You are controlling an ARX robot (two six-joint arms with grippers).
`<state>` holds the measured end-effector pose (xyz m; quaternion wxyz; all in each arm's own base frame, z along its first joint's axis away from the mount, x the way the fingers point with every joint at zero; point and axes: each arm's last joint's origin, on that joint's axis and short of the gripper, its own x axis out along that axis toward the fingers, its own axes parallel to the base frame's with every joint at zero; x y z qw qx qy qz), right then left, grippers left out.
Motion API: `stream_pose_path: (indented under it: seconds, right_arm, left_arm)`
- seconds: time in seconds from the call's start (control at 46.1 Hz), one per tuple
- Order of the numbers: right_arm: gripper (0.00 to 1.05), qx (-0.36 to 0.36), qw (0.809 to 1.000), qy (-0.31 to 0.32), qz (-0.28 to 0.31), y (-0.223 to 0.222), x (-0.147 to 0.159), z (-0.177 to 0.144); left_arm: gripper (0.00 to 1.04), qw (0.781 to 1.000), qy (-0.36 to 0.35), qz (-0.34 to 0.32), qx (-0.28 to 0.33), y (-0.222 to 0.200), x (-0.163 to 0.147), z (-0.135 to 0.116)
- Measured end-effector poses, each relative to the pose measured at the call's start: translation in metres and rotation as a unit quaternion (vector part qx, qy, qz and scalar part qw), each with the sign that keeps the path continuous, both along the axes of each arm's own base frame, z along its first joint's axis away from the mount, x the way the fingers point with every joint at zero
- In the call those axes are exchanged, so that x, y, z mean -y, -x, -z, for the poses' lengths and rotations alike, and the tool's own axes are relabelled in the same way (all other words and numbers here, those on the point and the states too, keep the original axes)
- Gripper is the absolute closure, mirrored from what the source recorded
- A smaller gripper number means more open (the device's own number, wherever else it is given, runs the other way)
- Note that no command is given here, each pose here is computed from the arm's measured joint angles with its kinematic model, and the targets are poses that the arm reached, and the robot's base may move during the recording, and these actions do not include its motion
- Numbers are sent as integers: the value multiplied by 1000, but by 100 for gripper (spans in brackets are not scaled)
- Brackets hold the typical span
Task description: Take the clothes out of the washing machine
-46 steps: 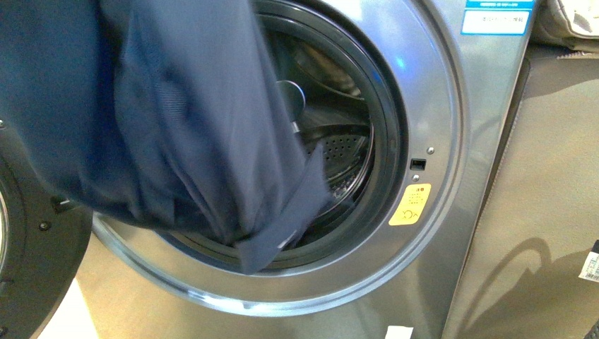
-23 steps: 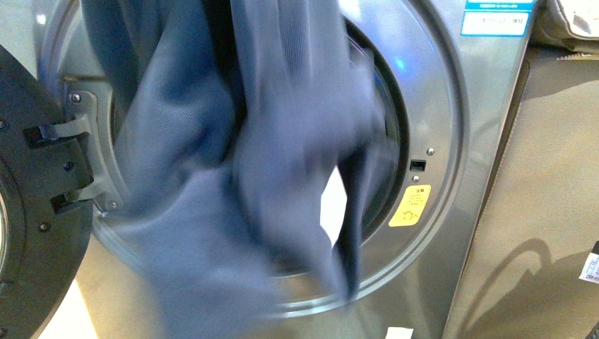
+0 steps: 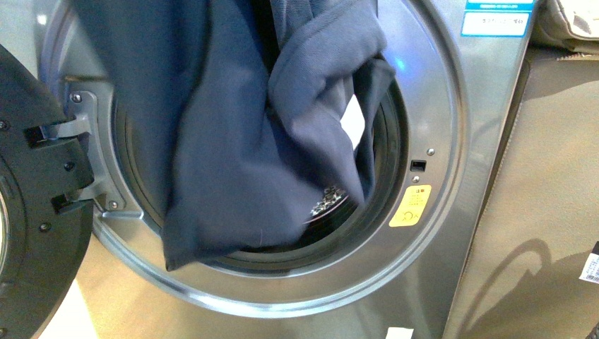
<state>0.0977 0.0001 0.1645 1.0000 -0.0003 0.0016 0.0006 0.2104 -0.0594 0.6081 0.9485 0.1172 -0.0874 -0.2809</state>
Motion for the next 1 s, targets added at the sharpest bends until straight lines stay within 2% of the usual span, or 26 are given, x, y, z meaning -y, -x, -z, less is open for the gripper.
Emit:
stream_pose_path:
  seconds: [0.997]
  right_arm:
    - [7, 0, 1000, 0, 0, 0, 0, 0]
  left_arm:
    - [98, 1000, -2, 4, -7, 0, 0, 1]
